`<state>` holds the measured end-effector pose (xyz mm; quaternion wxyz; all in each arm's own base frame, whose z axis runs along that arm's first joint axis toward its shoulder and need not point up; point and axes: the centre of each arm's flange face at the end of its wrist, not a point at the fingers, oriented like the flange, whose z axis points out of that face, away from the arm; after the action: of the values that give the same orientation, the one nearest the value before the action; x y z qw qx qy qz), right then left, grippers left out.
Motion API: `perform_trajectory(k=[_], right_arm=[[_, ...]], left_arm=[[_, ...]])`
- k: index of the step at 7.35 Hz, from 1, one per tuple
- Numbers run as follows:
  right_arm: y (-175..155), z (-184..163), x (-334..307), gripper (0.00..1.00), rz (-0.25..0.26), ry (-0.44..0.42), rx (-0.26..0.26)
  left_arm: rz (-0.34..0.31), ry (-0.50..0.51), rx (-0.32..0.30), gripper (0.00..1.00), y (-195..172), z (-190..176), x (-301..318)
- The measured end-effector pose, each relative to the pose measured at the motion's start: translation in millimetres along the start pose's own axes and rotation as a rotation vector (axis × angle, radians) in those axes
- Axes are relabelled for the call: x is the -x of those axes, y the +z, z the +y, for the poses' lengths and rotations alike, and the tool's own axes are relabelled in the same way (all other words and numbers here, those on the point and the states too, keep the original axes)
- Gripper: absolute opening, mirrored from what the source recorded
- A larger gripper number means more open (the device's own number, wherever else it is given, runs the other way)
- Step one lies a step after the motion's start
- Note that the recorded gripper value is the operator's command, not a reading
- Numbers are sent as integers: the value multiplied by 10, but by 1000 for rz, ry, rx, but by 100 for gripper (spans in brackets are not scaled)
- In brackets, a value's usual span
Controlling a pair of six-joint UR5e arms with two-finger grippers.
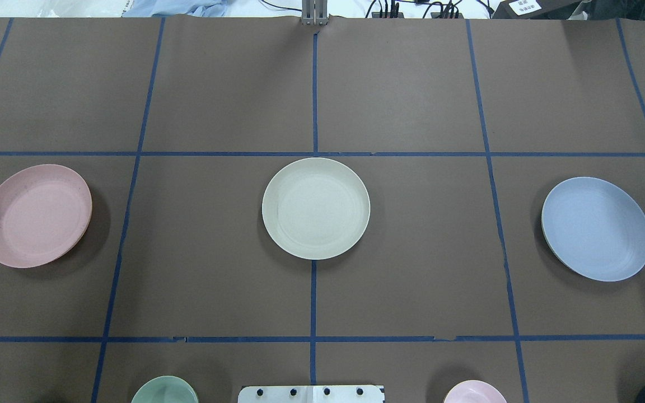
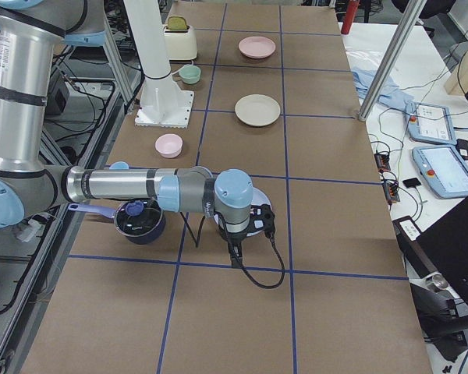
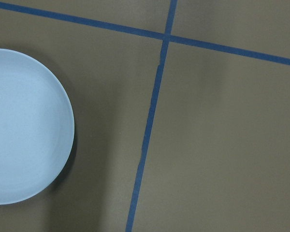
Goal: Stack three plates with pink and blue
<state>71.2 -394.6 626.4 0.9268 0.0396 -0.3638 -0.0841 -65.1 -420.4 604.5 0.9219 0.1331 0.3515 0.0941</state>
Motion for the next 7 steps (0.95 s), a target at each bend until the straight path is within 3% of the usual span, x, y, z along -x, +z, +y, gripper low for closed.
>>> perform_trajectory(k=[4, 6, 7], right_arm=[[-42, -53, 25, 100, 9, -39, -41], [-169, -207, 116, 100, 35, -135, -170], [-287, -357, 213, 100, 43, -144, -234]], left_arm=[[-14, 70, -70, 100, -88, -72, -69], [-26, 142, -162, 100, -191, -154, -148], [-32, 195, -232, 100, -283, -270, -220]])
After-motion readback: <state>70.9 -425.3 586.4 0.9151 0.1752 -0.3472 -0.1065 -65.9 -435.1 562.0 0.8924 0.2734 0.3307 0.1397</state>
